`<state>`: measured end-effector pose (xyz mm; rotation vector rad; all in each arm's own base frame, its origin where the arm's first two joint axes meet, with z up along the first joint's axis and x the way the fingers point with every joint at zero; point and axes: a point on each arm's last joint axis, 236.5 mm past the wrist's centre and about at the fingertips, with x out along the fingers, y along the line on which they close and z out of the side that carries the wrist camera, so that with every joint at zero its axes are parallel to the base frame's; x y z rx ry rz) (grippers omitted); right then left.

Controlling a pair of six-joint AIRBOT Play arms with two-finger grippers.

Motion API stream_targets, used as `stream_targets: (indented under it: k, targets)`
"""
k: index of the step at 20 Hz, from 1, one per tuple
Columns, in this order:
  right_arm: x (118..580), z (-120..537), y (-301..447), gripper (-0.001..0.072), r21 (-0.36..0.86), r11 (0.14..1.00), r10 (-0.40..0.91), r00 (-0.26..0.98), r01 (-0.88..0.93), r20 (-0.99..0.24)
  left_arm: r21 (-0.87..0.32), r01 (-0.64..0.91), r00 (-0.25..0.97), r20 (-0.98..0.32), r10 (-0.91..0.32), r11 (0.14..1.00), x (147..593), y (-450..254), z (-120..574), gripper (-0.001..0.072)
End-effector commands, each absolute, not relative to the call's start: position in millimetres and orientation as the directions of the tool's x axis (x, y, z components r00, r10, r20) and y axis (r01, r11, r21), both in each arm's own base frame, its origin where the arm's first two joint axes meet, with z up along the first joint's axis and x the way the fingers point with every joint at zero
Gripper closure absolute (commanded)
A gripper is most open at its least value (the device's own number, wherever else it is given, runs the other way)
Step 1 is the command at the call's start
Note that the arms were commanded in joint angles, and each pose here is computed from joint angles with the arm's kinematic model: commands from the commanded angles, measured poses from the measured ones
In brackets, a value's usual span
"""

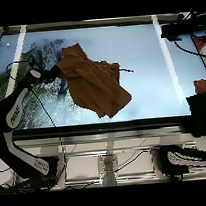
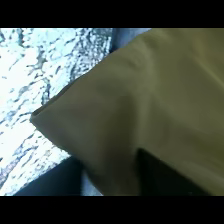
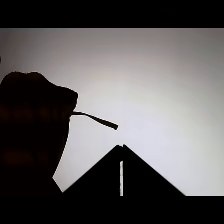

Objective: Fold the clothes and pants, and hang the long-sleeved shirts on hangers.

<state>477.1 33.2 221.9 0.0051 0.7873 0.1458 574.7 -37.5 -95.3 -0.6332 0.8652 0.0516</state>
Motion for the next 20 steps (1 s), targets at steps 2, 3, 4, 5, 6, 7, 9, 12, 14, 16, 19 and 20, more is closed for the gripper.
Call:
stream_targets:
  k: [2,3,4,5,6,7,9,12,14,16,19,20]
  targets:
    - [477,224,42,0.068,0.091,0.985,0.167,0.698,-0.145,-0.697,-0.502,-0.256,0.77,-0.623,-0.14,0.826,601,-40,-70,0.0684]
    - [477,225,41,0.0681,0.09,0.985,0.166,0.699,-0.145,-0.696,-0.505,-0.25,0.781,-0.61,-0.136,0.826,603,-40,-64,0.0684]
    - [477,224,41,0.0681,0.087,0.985,0.165,0.698,-0.146,-0.697,-0.507,-0.242,0.79,-0.598,-0.135,0.827,604,-39,-55,0.0685]
    - [477,224,40,0.0681,0.071,0.985,0.161,0.698,-0.156,-0.698,-0.499,-0.228,0.802,-0.584,-0.13,0.836,605,-37,-43,0.0685]
    - [477,224,38,0.0681,0.051,0.986,0.151,0.698,-0.162,-0.7,-0.466,-0.194,0.817,-0.564,-0.121,0.863,606,-33,-26,0.0685]
    - [478,223,35,0.0681,0.037,0.987,0.139,0.698,-0.159,-0.702,-0.419,-0.154,0.834,-0.54,-0.11,0.895,606,-29,-7,0.0685]
    - [484,219,27,0.0682,-0.03,0.984,0.104,0.705,-0.176,-0.701,-0.318,-0.075,0.874,-0.478,-0.091,0.945,602,-21,45,0.0685]
    - [490,180,26,0.0681,-0.032,0.98,0.103,0.631,-0.198,-0.769,-0.16,0.001,0.911,-0.408,-0.067,0.987,577,-12,128,0.0685]
    - [489,131,31,0.0656,0.013,0.978,0.124,0.527,-0.209,-0.841,-0.066,0.015,0.916,-0.399,-0.04,0.998,551,-2,170,0.0685]
    - [488,81,43,0.0529,0.088,0.973,0.172,0.421,-0.212,-0.89,0.015,0.005,0.91,-0.415,0.002,1.0,520,13,199,0.0685]
    - [493,24,86,0.036,0.307,0.933,0.352,0.296,-0.188,-0.888,0.064,-0.043,0.875,-0.479,0.068,0.997,465,41,225,0.0685]
    - [496,10,103,0.0361,0.387,0.906,0.421,0.27,-0.17,-0.866,0.063,-0.061,0.858,-0.507,0.085,0.996,447,49,228,0.0685]
